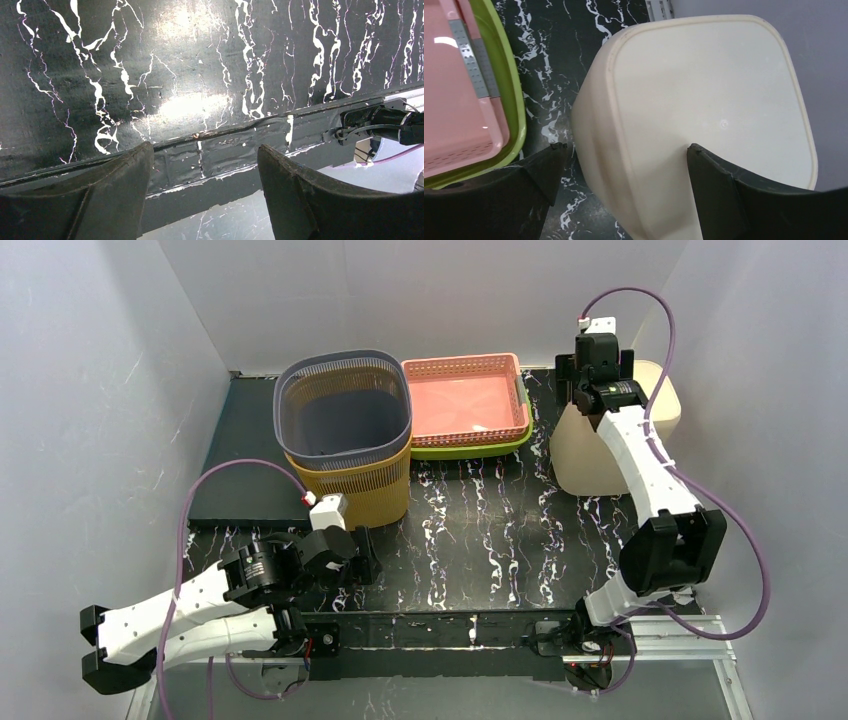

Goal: Turn the large container upside down

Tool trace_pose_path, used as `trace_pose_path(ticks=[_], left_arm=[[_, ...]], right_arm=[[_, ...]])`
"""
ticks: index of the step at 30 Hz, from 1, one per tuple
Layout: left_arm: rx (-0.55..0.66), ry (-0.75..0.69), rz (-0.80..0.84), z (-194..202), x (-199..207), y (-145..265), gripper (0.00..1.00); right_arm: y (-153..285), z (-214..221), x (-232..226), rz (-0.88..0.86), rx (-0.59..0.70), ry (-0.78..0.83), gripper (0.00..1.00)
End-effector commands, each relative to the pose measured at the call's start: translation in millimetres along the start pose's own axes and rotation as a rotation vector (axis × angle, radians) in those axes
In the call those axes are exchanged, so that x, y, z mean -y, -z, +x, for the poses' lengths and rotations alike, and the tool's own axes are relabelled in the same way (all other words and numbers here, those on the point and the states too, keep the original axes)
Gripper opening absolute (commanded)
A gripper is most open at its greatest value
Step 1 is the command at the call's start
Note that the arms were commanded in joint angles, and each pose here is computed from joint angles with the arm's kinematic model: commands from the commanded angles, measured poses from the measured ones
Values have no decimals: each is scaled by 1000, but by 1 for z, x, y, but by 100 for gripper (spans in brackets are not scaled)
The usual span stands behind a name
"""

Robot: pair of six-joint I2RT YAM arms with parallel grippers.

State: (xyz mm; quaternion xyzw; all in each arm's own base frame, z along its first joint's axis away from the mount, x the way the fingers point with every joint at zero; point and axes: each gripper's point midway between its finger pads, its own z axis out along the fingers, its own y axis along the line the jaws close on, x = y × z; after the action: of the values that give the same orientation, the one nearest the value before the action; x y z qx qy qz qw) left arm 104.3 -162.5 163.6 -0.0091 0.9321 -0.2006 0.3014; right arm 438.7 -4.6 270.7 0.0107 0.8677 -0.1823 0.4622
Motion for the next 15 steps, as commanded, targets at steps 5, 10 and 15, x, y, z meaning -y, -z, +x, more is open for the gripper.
trace_pose_path(ticks=[5, 10, 15], left_arm=[[21, -19, -28, -11, 0, 8, 74], [12, -36, -36, -14, 7, 7, 74], [-19, -38, -20, -11, 17, 5, 74]], right_arm=[[86, -19, 54, 89, 168, -355, 99], [80, 43, 85, 188, 9, -550, 99], [46, 61, 86, -13, -41, -804, 99]])
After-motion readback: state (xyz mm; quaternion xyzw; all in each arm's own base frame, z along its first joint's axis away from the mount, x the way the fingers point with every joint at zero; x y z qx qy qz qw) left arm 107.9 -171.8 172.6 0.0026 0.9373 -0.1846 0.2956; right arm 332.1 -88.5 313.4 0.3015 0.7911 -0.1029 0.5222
